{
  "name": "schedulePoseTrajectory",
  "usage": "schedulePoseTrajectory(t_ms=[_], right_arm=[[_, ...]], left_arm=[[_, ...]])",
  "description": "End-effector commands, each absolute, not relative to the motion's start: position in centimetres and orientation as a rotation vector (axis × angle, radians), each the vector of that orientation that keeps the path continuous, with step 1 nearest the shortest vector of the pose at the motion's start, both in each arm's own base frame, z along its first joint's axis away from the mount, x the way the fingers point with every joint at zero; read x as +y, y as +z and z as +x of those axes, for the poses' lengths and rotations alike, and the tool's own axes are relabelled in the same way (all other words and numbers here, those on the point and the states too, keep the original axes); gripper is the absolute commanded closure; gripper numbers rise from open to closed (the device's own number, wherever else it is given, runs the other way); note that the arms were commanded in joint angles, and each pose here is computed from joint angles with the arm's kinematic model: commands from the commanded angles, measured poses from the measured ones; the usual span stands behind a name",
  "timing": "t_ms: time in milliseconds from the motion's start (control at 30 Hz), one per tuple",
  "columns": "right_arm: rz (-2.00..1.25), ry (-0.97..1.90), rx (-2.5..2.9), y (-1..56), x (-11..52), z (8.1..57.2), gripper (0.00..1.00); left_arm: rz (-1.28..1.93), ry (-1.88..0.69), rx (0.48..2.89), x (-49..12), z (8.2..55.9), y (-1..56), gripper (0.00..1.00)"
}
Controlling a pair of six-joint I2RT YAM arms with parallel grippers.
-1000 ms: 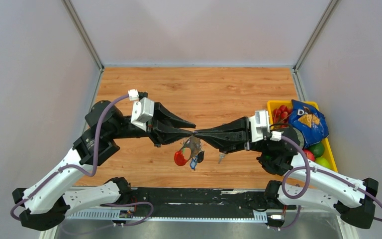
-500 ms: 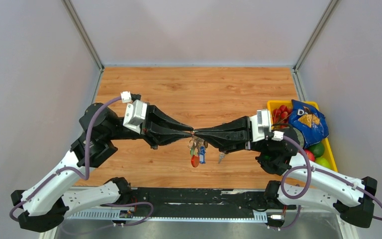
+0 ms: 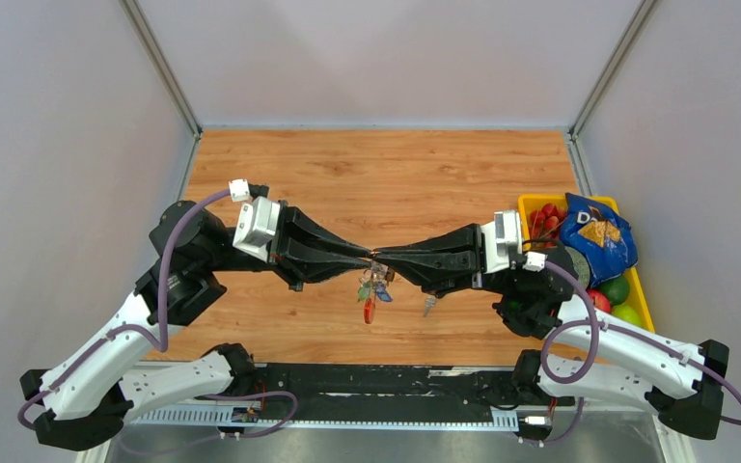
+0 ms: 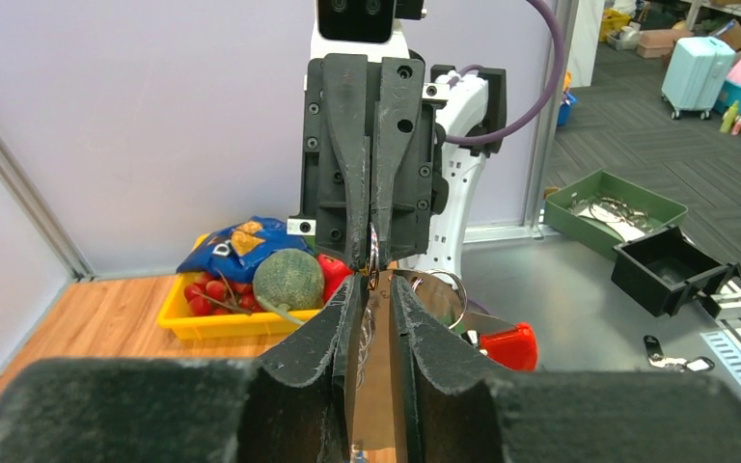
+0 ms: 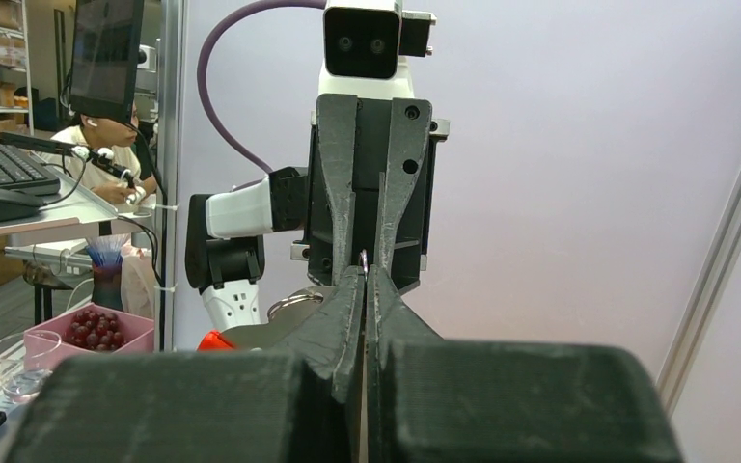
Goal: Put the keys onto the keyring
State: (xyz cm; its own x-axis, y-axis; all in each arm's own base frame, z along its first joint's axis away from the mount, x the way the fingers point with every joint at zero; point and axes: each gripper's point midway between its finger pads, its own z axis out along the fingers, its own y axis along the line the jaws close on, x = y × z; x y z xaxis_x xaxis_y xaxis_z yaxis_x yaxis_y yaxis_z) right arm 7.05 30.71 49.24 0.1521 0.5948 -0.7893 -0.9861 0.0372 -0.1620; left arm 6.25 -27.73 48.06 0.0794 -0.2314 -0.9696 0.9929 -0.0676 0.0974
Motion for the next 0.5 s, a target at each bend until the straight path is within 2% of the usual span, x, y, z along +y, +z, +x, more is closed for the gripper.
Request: schedulePoseTrajectory(t_ms=[0, 300, 467], right_arm=[[-0.765, 1.336, 0.560, 51.33, 29.88, 6.92, 1.00], [-0.787, 1.335, 0.584, 50.90, 30.16, 6.95, 1.00], [-0.805, 1.316, 0.624, 50.48, 30.11, 7.14, 1.00]], left_arm=[[1.153, -1.327, 0.878, -27.61, 5.33, 48.77, 0.77], [1.157, -1.323, 0.879, -27.72, 5.42, 48.83, 0.99], [1.124, -1.290, 0.913, -27.53, 6.12, 48.99, 1.00]])
